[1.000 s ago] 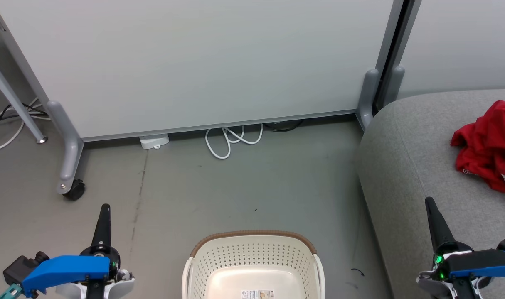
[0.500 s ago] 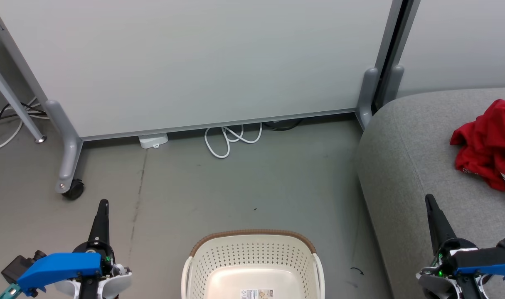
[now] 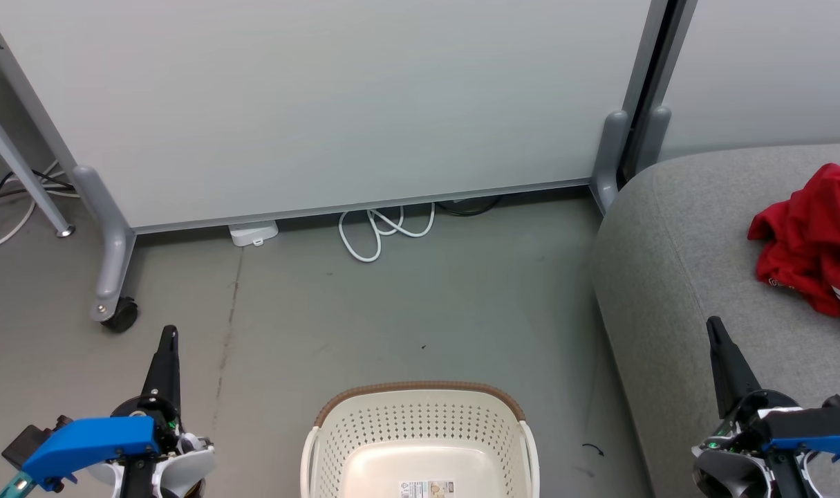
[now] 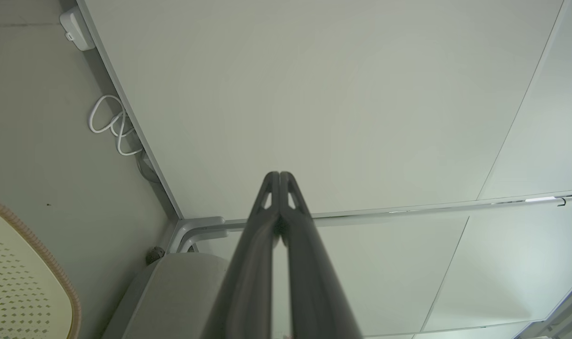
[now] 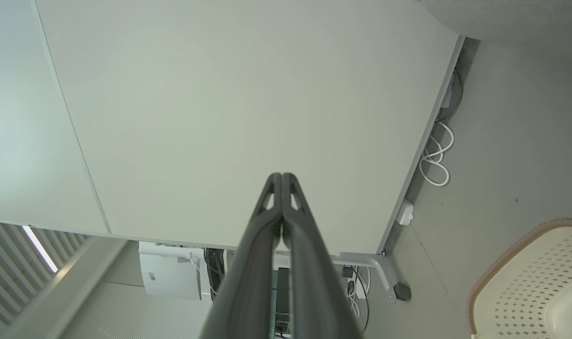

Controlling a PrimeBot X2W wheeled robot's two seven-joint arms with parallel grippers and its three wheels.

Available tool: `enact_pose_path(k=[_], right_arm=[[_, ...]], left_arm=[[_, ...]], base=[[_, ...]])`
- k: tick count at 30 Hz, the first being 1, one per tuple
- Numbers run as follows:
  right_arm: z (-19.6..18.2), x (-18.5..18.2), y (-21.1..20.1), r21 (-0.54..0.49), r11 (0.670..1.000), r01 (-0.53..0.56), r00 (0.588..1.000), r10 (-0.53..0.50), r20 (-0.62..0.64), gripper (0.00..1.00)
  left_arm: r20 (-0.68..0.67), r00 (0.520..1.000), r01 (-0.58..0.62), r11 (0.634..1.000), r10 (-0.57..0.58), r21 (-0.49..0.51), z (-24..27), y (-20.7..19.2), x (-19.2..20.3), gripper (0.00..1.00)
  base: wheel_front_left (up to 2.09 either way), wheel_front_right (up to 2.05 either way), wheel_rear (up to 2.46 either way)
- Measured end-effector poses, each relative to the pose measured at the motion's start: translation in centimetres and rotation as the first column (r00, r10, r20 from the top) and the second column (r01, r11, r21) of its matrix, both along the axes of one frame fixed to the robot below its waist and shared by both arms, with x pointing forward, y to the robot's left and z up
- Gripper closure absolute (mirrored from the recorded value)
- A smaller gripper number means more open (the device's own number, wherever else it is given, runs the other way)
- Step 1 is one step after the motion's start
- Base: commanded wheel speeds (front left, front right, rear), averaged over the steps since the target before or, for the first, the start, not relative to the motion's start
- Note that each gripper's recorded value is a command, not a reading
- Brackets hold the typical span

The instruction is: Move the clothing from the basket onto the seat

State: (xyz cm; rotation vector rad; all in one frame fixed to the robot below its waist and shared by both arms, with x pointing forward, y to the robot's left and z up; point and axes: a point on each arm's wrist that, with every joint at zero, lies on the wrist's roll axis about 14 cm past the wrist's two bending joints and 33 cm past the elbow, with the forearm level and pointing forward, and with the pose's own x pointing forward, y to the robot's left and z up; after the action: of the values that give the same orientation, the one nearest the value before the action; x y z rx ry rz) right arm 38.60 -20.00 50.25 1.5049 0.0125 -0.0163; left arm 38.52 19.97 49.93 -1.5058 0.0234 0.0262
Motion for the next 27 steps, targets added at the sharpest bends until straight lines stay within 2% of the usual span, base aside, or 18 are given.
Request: enact_pose_path(k=[10,27], right_arm=[[0.16,0.13,-0.05,0.064,0.998,-0.002,1.0,0.001,0.008,1.0],[0.22,0.17,-0.06,0.067,0.998,-0.001,1.0,0.001,0.01,1.0]], left_arm=[[0.015,1.0,0.001,0.998,0.0,-0.067,0.33,0.06,0.2,1.0],[0.019,1.0,0.002,0.998,0.0,-0.068,0.42,0.05,0.24,1.0]], base=[[0.0,0.0,0.0],[0.0,0.0,0.0]])
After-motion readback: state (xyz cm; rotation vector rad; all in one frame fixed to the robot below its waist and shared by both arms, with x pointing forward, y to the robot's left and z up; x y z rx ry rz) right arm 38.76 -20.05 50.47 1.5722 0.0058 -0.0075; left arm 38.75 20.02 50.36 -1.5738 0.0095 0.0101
